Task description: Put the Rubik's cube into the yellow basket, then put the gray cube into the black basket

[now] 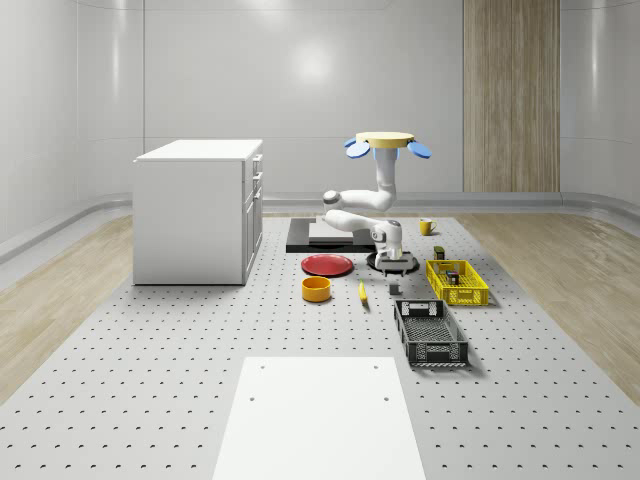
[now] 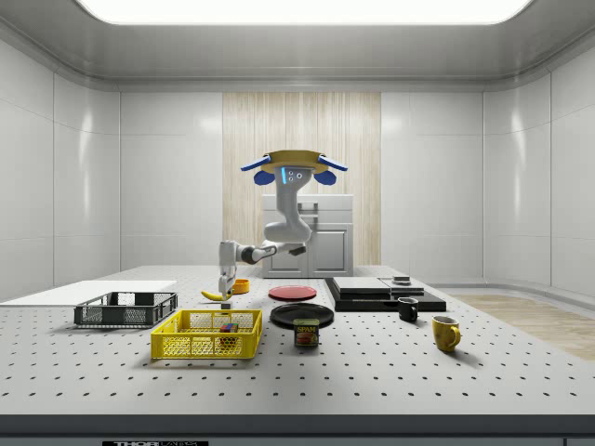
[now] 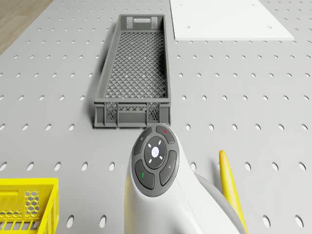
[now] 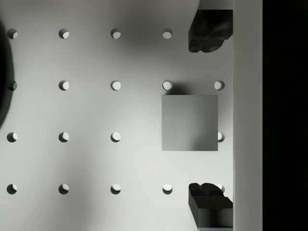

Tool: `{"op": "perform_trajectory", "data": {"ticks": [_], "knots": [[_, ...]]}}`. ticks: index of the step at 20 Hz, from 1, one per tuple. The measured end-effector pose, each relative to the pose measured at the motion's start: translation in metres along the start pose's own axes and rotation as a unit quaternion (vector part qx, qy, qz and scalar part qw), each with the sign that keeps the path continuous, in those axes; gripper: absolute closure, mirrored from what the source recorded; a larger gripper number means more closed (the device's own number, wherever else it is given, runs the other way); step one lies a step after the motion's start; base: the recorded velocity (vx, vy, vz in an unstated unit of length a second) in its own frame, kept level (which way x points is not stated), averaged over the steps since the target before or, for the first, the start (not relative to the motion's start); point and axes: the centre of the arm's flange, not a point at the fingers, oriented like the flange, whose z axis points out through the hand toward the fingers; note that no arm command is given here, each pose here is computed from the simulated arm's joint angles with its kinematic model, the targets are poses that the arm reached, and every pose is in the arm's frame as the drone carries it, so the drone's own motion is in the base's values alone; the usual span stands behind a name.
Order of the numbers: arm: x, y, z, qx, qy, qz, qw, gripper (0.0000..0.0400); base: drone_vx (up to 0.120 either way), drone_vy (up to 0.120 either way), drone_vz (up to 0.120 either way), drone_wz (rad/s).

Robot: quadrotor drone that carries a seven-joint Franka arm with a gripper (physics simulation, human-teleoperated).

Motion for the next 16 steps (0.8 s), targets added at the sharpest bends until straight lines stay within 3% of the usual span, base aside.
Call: {"op": "perform_trajectory", "data": {"ticks": [9, 16], "knots": [[0.002, 0.002, 0.032, 0.000, 0.000, 0.000, 1.000, 0.0000, 0.000, 0.000, 0.000, 0.000], [0.013, -0.005, 0.039, 0.000, 0.000, 0.000, 1.000, 0.0000, 0.000, 0.000, 0.000, 0.000]]}}
